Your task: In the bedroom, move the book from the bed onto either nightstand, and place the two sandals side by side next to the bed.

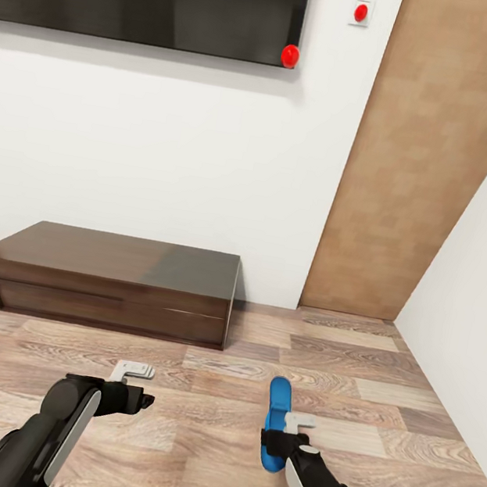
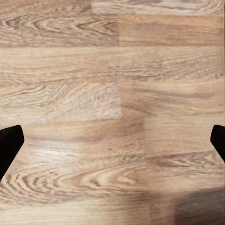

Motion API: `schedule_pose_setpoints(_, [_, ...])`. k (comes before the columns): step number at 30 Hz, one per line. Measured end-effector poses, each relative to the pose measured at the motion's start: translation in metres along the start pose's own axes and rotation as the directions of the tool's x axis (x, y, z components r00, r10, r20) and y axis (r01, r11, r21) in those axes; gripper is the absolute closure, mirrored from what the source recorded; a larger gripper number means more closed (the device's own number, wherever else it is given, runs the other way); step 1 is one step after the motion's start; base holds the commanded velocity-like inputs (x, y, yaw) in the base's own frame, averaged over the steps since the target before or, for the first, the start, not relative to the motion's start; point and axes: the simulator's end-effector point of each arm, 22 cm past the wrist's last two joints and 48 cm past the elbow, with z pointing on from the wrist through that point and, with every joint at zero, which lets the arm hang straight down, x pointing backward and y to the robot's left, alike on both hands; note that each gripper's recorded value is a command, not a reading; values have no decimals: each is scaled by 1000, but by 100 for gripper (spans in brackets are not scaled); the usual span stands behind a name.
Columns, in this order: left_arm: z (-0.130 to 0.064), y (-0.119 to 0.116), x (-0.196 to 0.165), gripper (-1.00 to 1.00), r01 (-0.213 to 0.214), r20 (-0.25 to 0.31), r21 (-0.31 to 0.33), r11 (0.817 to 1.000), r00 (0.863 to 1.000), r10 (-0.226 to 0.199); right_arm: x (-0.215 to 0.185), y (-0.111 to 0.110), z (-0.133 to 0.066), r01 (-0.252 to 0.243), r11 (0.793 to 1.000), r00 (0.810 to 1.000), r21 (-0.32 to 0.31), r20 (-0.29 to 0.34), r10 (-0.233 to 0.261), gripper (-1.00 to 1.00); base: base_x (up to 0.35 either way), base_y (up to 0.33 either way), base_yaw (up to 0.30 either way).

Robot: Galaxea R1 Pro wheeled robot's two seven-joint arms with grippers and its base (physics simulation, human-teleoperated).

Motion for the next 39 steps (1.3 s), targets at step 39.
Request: schedule_pose_setpoints(39, [-65, -9, -57, -100, -21, 151, -3, 1000, 988, 21, -76, 0, -51, 6, 1000, 991, 4, 134, -7, 100, 0, 0, 0])
